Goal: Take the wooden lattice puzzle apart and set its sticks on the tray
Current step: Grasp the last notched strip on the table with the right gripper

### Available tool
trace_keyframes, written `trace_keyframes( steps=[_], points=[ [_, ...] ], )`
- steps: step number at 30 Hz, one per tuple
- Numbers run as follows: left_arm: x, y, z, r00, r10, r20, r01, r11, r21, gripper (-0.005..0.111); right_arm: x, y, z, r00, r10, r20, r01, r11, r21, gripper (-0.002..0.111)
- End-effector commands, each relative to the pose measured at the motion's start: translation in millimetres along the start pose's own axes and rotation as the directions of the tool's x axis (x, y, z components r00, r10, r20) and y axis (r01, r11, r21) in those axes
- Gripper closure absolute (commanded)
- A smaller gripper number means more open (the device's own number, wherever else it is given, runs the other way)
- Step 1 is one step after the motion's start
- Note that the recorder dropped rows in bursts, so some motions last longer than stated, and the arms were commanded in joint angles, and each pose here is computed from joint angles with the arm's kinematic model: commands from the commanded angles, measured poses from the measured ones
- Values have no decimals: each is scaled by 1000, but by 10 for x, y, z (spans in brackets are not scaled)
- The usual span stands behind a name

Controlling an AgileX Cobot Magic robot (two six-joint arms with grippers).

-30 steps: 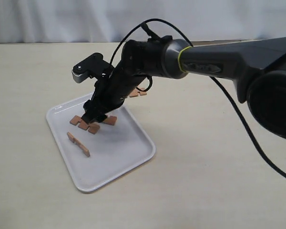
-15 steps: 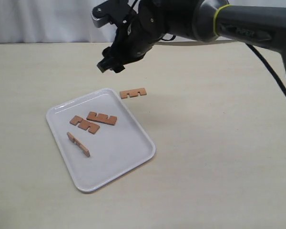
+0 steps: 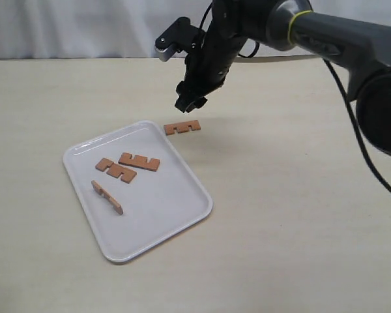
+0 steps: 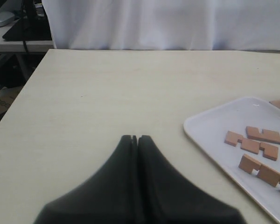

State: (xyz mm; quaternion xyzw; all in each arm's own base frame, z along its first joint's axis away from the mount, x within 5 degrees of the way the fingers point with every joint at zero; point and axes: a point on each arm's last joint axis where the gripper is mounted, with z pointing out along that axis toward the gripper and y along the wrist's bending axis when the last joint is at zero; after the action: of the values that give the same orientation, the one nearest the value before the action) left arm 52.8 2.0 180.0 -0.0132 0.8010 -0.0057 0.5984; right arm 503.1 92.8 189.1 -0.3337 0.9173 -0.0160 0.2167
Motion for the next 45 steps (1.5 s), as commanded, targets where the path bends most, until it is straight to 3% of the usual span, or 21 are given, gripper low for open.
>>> trace_keyframes(
  steps=[1, 8, 20, 38, 41, 45],
  points=[
    [-10, -7, 1, 1000, 2, 17, -3, 1000, 11, 107, -53, 41, 201, 996, -87, -14, 85, 989, -123, 48],
    [-10, -7, 1, 1000, 2, 17, -3, 1000, 11, 107, -64, 64, 433, 990, -138, -38, 128, 972, -197, 46],
    [-10, -7, 1, 1000, 2, 17, -3, 1000, 11, 107, 24, -73, 593, 992, -124, -18, 119, 978, -174, 47],
    [-10, -7, 1, 1000, 2, 17, -3, 1000, 11, 107, 119, -31, 874, 992, -124, -35, 115, 975, -192, 47],
    [-10, -7, 1, 1000, 2, 17, -3, 1000, 11, 107, 140, -32, 874, 989, -139, -56, 125, 973, -193, 61],
    [-10, -7, 1, 1000, 2, 17, -3, 1000, 11, 107, 187, 3, 862, 978, -189, -91, 162, 956, -242, 104]
  ],
)
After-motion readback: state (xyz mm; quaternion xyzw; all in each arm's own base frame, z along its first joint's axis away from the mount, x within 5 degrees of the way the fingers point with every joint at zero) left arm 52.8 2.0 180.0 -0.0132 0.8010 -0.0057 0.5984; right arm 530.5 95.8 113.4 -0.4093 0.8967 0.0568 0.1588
